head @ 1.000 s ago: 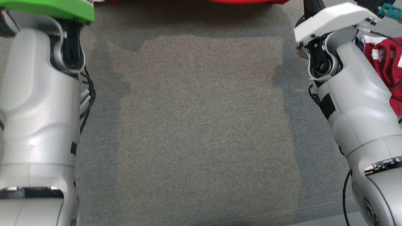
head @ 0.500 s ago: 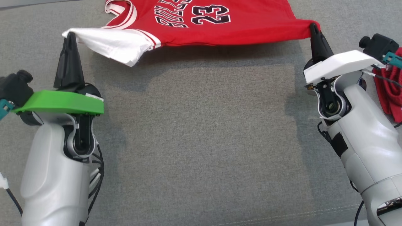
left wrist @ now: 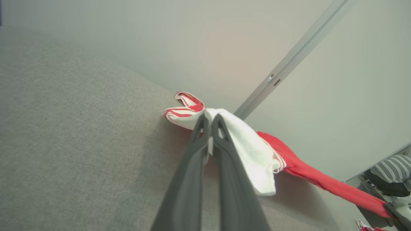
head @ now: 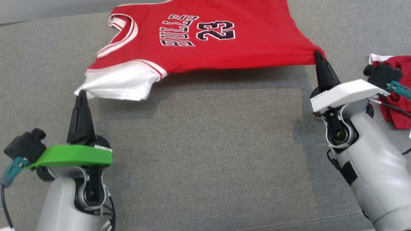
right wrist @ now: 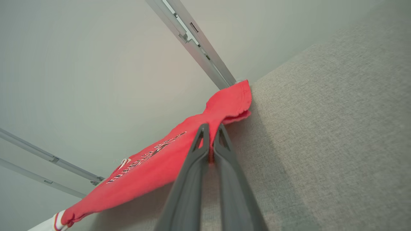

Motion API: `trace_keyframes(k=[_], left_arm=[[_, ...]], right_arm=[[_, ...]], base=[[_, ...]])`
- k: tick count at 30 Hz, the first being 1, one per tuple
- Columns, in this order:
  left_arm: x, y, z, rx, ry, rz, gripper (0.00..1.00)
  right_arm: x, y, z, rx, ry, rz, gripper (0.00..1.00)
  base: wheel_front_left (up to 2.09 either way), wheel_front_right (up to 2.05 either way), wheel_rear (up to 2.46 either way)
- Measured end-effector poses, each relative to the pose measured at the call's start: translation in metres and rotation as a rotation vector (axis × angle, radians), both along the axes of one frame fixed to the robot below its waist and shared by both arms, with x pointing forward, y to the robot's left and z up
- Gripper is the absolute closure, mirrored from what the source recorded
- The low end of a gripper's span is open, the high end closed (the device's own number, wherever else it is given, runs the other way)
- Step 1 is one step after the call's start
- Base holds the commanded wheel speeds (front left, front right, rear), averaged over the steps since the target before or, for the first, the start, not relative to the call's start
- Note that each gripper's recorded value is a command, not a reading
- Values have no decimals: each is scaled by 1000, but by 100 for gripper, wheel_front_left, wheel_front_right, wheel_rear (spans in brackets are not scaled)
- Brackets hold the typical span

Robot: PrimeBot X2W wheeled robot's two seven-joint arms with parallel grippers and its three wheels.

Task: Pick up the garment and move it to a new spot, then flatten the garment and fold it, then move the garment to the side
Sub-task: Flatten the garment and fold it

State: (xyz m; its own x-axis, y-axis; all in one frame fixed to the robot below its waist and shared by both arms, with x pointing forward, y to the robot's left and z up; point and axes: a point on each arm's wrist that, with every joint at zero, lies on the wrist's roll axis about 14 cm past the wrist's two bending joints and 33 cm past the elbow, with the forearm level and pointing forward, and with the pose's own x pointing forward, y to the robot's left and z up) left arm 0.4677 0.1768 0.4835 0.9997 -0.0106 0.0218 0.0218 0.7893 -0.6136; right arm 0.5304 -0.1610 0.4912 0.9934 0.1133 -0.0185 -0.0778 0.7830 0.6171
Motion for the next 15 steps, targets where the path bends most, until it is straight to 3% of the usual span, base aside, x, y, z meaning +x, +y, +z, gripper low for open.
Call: trace_keyframes(k=[15], left_arm=[[-105, 2, -34, -71, 149, 62, 100]], right_arm=[[-92, -7, -7, 10, -24, -32, 100]], base=[[0, 0, 0]])
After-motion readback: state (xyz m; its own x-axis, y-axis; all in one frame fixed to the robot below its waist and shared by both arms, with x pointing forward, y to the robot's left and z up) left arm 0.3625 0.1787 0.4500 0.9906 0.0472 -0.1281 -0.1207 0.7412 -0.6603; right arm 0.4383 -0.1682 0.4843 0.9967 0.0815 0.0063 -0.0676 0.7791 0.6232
